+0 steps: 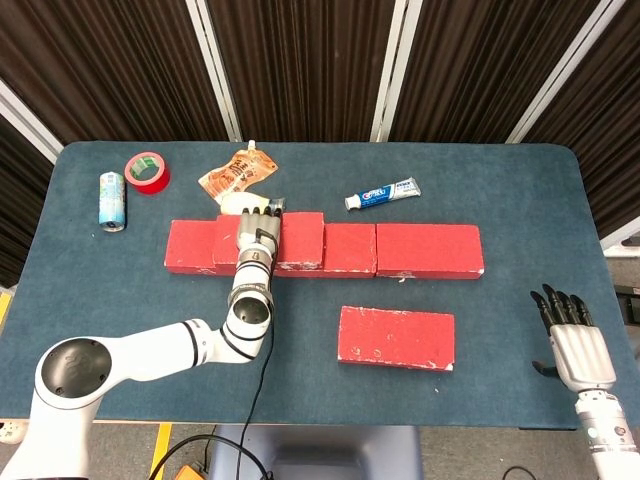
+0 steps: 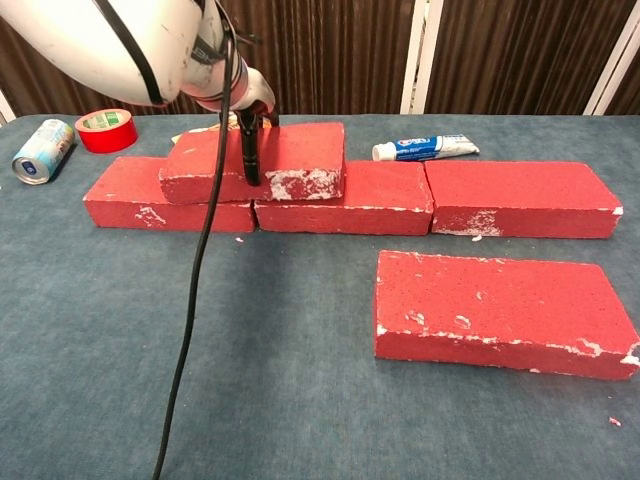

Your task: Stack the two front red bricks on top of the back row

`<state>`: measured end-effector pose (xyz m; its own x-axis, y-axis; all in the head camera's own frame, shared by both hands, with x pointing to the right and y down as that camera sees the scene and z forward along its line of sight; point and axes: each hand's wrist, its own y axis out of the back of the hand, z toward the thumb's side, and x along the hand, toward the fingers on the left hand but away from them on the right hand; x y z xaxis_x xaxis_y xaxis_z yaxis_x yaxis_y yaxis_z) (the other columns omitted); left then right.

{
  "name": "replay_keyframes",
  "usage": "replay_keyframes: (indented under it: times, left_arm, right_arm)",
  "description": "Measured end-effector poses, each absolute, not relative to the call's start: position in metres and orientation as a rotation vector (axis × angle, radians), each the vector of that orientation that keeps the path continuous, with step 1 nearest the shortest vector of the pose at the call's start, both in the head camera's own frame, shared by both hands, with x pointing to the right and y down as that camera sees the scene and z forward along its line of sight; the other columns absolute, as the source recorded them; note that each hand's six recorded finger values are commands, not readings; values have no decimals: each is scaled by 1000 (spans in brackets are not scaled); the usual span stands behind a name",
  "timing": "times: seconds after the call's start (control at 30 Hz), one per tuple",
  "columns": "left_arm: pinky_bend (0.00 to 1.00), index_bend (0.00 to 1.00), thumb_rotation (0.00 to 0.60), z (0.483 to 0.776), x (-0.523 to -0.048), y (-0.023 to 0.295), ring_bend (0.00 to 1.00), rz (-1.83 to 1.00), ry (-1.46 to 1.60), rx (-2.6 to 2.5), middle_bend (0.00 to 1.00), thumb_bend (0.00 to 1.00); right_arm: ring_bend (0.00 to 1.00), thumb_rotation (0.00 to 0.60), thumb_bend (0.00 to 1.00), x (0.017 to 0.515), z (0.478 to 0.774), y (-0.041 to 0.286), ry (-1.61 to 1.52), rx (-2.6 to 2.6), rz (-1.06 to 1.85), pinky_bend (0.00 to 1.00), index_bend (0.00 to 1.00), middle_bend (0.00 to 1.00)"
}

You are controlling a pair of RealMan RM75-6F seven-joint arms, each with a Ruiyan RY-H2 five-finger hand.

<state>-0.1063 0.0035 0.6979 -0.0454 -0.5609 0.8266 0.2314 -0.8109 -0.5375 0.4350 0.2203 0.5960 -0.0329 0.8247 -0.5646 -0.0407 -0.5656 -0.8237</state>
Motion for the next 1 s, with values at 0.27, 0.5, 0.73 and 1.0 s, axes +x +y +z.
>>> replay_keyframes:
  times: [0.27,0.5,0.73,1.0]
  left_arm:
    - [81,0,600,700,-105,5,0,-1908,337,-1695,0,79]
    - [81,0,600,701,-104,6,0,-1914,335,-1682,0,0]
    - [80,0,600,700,-100,4,0,-1893,363,-1690,0,0]
    - [80,0,600,685,-89,-2,0,-1820,434,-1713,0,0]
  right_arm:
    - [0,600,0,435,596,220,-843,-1586,1677,0,0,0]
    - [0,600,0,435,596,220,-846,-1586,1678,0,0,0]
    - [0,600,0,435,598,221,-841,-1589,1682,0,0,0]
    - [0,600,0,435,598,221,-835,-1595,1680,0,0,0]
